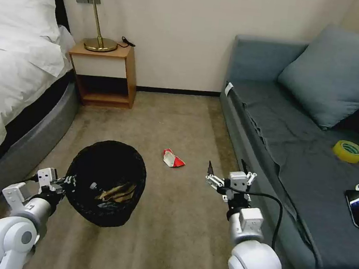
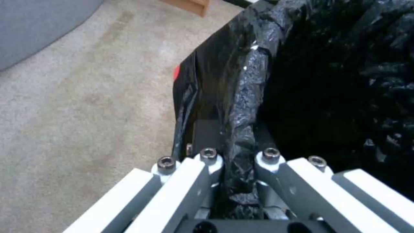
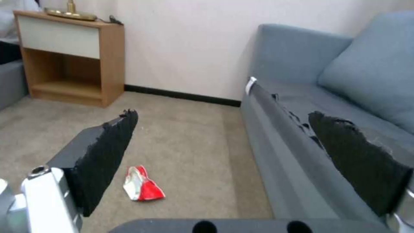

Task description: Pick up the trash bin, then pick up the garbage on the floor and place it into the trash bin.

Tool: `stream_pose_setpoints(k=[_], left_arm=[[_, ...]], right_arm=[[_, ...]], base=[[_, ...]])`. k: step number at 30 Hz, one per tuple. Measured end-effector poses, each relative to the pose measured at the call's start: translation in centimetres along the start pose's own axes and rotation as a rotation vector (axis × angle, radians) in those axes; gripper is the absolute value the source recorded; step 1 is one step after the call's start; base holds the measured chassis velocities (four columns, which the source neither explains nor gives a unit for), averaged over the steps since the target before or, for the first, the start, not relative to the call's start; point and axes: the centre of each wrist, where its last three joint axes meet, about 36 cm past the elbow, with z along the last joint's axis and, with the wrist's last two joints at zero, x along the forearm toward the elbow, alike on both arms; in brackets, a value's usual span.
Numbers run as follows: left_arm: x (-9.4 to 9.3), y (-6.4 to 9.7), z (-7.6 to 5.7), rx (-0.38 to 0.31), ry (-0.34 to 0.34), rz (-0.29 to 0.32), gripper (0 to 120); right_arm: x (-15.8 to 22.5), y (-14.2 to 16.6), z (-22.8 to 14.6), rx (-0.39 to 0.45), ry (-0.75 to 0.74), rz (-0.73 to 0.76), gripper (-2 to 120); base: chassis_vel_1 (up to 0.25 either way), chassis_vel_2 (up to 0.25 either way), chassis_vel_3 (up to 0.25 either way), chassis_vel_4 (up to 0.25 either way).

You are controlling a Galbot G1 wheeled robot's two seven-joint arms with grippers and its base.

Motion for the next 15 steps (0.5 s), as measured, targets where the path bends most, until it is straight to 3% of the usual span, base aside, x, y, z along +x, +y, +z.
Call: stream_pose_setpoints(k=[15], left_arm=[[-0.69, 0.89, 0.13, 0.002, -0.003, -0.002, 3]], right_arm=[[0.48, 0.59, 0.49, 0.024, 0.019, -0.023, 100]], base=[[0.000, 0.000, 0.000, 0.000]])
